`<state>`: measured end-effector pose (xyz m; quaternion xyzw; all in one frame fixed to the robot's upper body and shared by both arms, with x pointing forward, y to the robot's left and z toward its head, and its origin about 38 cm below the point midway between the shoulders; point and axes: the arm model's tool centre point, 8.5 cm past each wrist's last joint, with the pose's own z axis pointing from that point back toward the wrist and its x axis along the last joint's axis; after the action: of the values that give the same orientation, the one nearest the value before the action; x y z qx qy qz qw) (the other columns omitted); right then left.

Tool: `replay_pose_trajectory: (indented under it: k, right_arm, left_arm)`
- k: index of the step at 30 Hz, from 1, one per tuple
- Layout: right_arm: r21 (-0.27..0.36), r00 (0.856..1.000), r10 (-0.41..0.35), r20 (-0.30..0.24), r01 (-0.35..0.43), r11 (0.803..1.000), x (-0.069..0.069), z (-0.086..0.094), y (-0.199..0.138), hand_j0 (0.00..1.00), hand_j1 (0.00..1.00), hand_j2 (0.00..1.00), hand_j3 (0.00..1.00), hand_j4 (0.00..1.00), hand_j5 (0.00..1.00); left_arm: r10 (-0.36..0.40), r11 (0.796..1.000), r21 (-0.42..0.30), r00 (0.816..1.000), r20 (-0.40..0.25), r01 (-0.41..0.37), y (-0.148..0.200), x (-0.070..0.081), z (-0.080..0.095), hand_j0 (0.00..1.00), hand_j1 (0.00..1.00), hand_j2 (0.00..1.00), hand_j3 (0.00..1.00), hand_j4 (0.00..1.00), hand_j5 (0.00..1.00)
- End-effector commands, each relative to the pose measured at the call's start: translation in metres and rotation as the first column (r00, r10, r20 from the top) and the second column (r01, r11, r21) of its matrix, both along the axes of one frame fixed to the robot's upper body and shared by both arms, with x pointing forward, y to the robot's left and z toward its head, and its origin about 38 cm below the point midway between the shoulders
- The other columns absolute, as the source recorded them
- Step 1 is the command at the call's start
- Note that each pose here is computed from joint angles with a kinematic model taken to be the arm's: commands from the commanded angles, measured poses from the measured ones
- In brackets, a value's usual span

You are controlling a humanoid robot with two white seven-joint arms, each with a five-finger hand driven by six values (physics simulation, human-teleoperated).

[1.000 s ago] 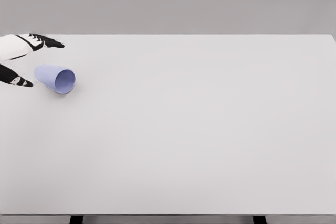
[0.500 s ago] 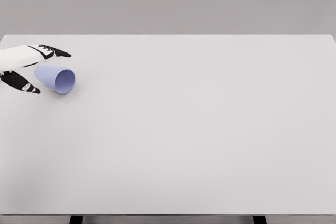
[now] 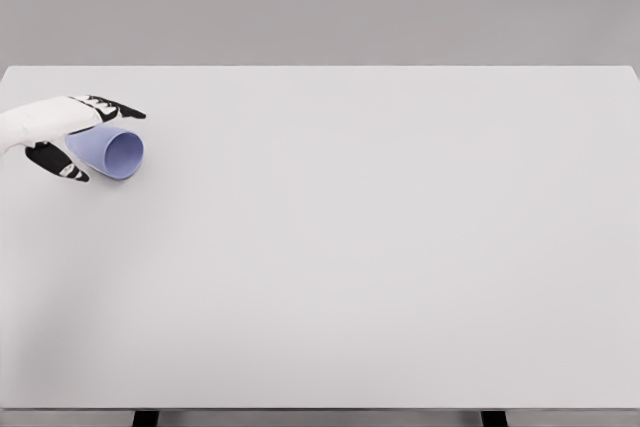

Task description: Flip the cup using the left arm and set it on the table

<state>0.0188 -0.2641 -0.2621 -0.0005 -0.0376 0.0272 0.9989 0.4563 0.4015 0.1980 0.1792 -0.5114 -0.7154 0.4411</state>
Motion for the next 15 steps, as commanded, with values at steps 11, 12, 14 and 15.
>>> replay_pose_trajectory:
  k: [11,12,14,15]
  right_arm:
    - [0.000,1.000,0.000,0.000,0.000,1.000,0.000,0.000,0.000,1.00,1.00,1.00,1.00,1.00,1.00]
    - [0.000,1.000,0.000,0.000,0.000,1.000,0.000,0.000,0.000,1.00,1.00,1.00,1.00,1.00,1.00]
    - [0.000,1.000,0.000,0.000,0.000,1.000,0.000,0.000,0.000,1.00,1.00,1.00,1.00,1.00,1.00]
    - [0.000,1.000,0.000,0.000,0.000,1.000,0.000,0.000,0.000,1.00,1.00,1.00,1.00,1.00,1.00]
  left_arm:
    - [0.021,1.000,0.021,1.000,-0.015,-0.021,-0.003,0.007,-0.018,1.00,1.00,1.00,1.00,1.00,1.00]
    - [0.021,1.000,0.017,1.000,-0.019,-0.020,-0.006,0.008,-0.021,1.00,1.00,1.00,1.00,1.00,1.00]
    - [0.030,0.999,0.019,1.000,-0.009,-0.030,-0.004,0.010,-0.020,1.00,1.00,1.00,1.00,1.00,1.00]
    - [0.042,0.999,0.024,0.999,-0.007,-0.042,-0.004,0.012,-0.025,1.00,1.00,1.00,1.00,1.00,1.00]
